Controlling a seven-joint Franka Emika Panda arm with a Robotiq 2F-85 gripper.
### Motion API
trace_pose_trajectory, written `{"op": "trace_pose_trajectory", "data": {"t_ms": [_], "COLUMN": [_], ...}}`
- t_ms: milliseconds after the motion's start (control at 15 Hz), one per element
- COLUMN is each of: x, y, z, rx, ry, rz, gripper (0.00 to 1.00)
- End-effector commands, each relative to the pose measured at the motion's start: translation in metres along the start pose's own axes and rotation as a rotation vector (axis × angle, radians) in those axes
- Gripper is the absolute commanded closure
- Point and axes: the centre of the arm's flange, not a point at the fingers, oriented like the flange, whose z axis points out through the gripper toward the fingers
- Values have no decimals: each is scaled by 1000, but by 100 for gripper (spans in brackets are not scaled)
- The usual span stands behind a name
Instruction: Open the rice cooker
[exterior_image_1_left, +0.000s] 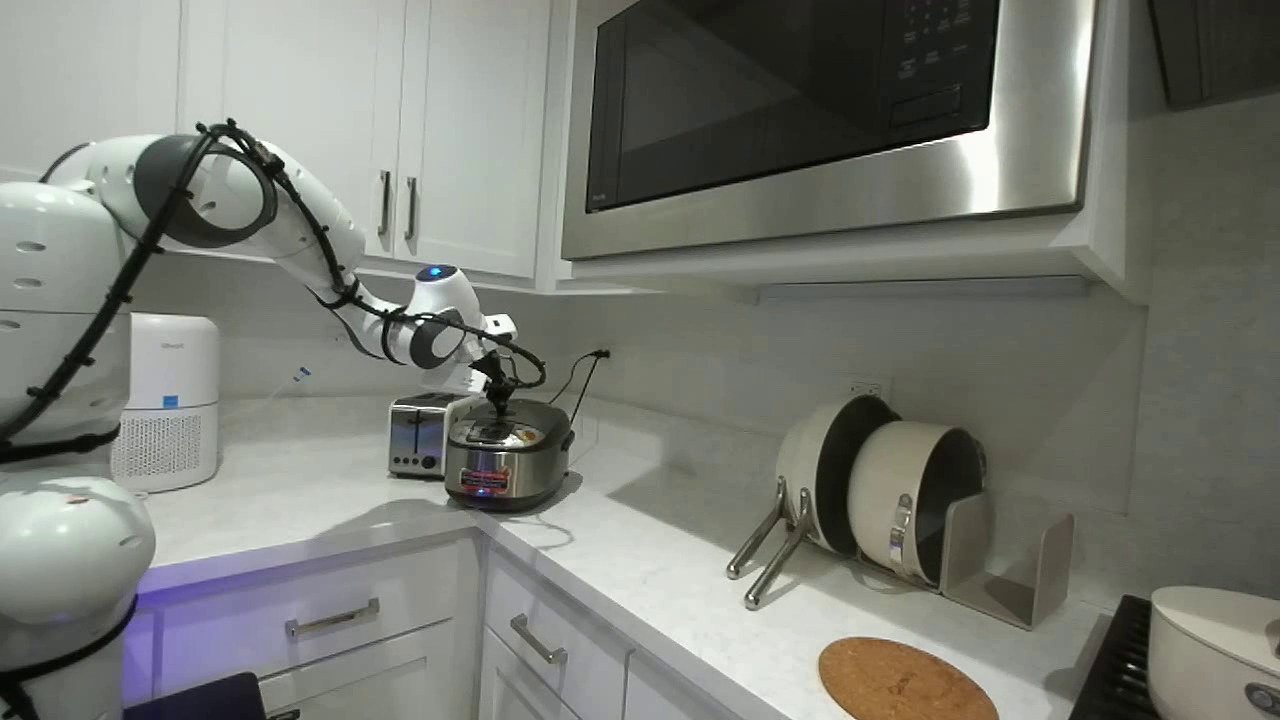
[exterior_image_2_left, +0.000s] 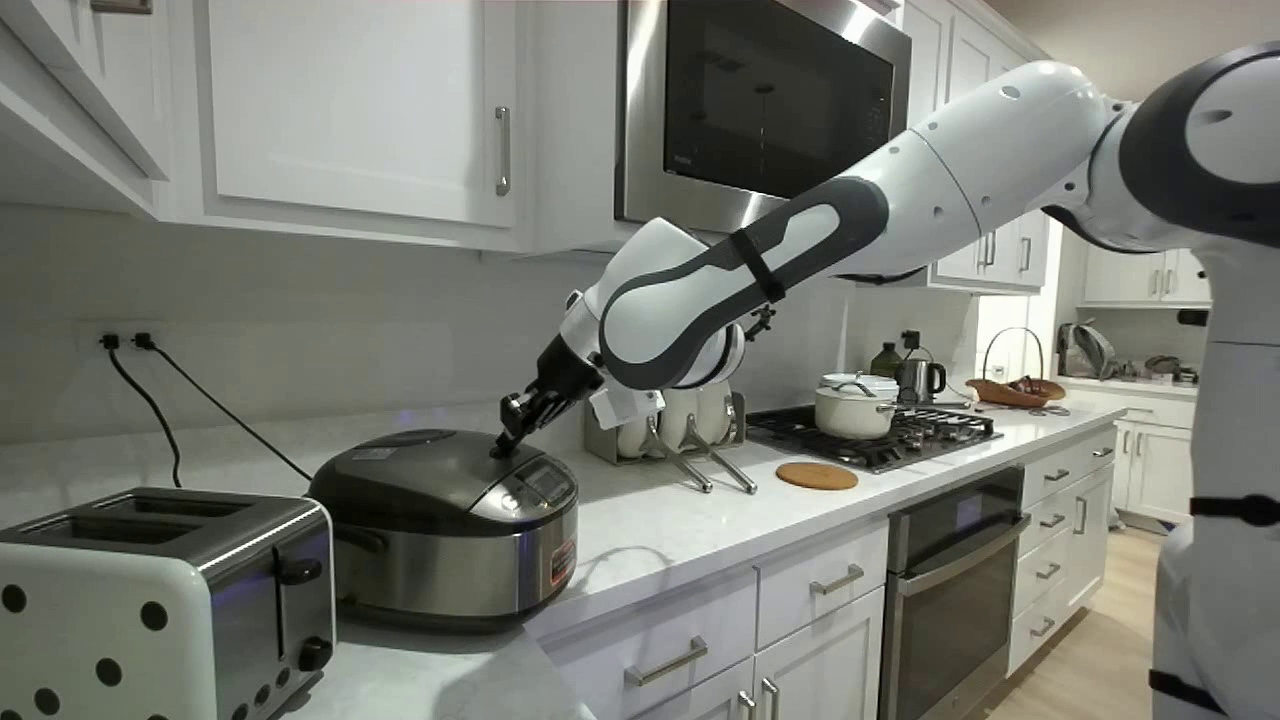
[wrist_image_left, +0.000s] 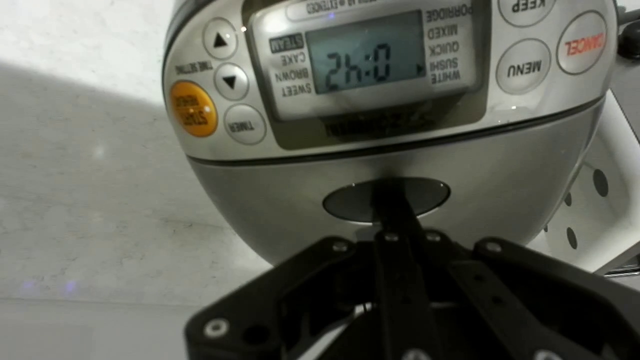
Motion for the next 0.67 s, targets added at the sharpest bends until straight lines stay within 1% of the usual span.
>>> {"op": "trace_pose_trajectory", "data": {"t_ms": [0,267,600], "x": [-1,-6,-4], "y": [4,4,3], "z": [13,23,24], "rx": [4,0,0], "ry": [-16,-45,-43], "rz": [-20,-16,-16], "gripper": [100,100,100]}}
